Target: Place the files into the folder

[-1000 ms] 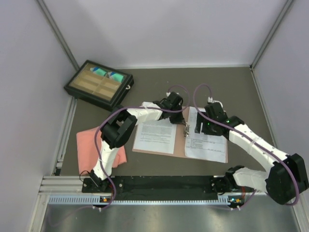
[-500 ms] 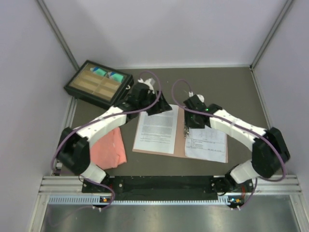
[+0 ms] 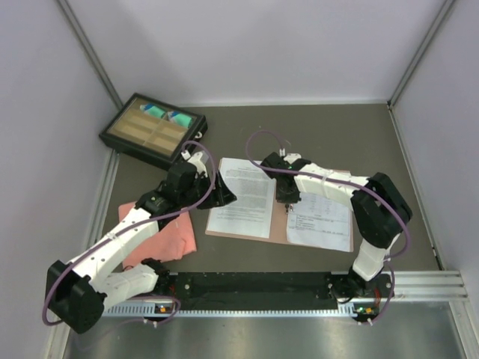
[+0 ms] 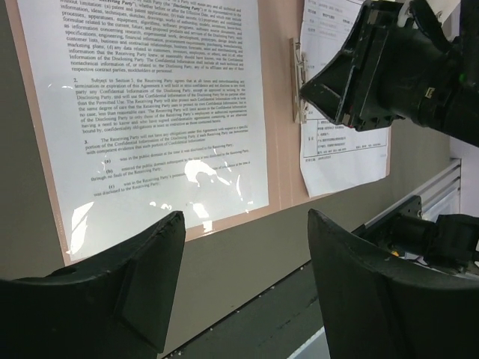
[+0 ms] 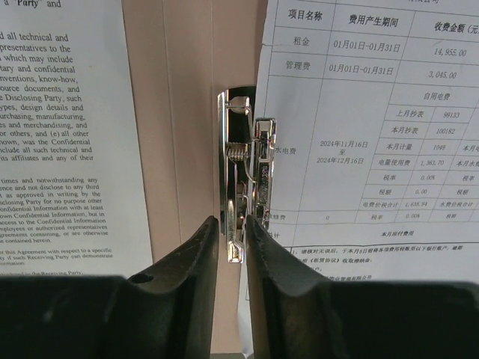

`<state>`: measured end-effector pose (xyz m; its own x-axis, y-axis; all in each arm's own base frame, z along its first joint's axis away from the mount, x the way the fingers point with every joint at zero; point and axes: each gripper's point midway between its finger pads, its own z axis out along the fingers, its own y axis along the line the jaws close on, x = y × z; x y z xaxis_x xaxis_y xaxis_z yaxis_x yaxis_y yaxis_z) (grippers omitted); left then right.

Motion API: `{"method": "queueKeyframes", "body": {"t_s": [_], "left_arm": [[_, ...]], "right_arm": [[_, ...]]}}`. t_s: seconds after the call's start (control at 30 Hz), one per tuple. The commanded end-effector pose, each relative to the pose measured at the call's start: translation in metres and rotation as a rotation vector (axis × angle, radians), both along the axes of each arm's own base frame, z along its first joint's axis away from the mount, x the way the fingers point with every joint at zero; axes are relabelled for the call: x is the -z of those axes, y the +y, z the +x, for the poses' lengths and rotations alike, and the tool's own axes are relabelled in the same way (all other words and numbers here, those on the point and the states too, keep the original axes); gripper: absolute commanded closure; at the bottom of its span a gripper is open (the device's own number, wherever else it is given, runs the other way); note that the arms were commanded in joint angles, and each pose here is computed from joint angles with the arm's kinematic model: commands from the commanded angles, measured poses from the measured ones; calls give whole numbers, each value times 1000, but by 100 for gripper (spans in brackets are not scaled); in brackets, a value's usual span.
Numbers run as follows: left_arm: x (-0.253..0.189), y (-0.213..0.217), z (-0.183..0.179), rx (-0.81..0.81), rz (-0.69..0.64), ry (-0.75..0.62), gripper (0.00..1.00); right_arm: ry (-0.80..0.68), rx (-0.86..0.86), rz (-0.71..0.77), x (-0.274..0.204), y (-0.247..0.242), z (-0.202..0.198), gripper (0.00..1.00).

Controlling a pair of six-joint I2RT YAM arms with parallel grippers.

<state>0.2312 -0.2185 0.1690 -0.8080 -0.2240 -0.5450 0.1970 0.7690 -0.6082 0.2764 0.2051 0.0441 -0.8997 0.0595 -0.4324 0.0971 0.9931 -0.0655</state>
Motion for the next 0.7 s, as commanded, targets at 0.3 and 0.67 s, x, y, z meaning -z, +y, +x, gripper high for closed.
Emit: {"method": "queueKeyframes", "body": {"t_s": [0.3, 0.67], "left_arm": [[10, 4, -1, 11, 16, -11, 28], [14, 4, 0, 13, 17, -1, 28]], "right_arm": [[-61, 37, -10, -9, 13, 23, 76], [-52, 45, -54, 3, 9, 25, 75]]}}
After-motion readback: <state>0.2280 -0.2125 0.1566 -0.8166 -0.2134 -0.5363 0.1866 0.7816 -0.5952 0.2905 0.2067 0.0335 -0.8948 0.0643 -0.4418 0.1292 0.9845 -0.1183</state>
